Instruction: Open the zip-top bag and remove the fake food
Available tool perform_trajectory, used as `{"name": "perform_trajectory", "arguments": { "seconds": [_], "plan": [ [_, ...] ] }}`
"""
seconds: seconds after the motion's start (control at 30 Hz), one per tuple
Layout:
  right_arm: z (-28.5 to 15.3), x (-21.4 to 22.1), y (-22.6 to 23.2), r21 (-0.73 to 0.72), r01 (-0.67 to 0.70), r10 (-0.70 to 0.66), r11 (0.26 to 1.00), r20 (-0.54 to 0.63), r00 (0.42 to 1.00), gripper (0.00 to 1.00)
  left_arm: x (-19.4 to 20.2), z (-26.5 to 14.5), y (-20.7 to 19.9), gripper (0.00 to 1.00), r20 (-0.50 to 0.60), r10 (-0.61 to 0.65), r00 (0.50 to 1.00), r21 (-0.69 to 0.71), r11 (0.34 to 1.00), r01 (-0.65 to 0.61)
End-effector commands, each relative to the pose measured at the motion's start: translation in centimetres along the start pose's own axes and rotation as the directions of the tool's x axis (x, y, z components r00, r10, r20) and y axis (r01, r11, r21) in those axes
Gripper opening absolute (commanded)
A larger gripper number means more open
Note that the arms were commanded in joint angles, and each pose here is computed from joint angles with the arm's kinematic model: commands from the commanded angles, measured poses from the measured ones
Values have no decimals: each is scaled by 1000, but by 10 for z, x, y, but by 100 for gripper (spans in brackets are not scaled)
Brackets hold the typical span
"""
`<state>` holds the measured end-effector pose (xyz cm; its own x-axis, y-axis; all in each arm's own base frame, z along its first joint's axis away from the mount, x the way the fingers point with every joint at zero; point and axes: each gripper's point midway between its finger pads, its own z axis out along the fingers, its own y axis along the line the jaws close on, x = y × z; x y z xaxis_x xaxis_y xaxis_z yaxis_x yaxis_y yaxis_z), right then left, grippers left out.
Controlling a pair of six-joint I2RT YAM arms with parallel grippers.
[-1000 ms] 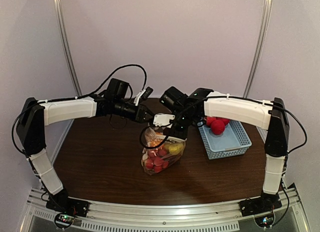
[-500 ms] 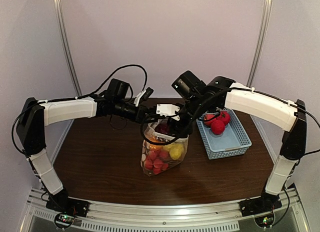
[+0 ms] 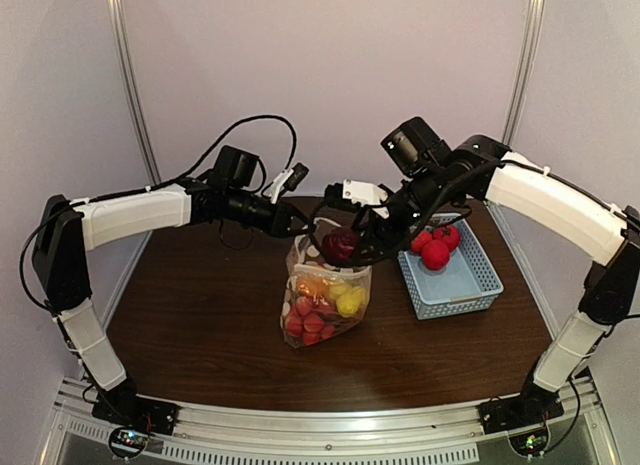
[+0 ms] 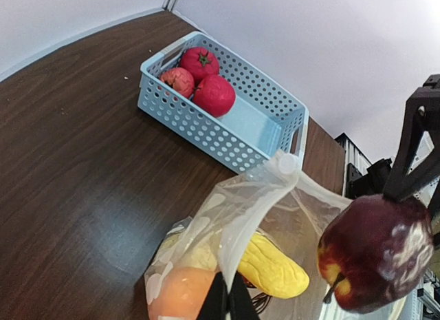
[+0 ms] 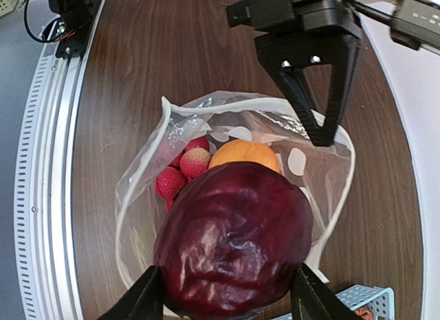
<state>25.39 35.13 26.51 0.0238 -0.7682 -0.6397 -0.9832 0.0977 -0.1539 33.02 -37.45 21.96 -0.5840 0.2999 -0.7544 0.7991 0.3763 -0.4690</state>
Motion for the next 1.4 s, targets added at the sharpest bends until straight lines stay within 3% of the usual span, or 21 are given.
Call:
{"name": "perform_trajectory", "arguments": {
  "seconds": [0.0,0.2,0.57,0.7,0.87,1.37],
  "plan": [
    [-41,-14,-15,17,-51,48,999,117,992,46,-24,-11,-3,0,42,60,997,-56,997,-57],
    [-74,6,-50,40,-191,181,981,178,967,45,-28,-13,2,0,51,25,998,-122,992,-19],
    [-77,167,-115,294,-477,492,828,28,870,45,-35,-16,-10,0,28,36,999,-121,992,-33],
    [-72,228,-131,446,-493,576,747,-63,815,45,-31,-15,-12,0,22,34,999,-101,994,-32],
    [-76,259,-143,532,-476,618,700,-117,777,45,-32,-12,-15,0,24,40,999,-76,996,-38],
    [-56,328,-158,648,-334,636,685,-307,708,46,-33,-13,-19,0,20,41,999,-59,997,-40]
  ]
}}
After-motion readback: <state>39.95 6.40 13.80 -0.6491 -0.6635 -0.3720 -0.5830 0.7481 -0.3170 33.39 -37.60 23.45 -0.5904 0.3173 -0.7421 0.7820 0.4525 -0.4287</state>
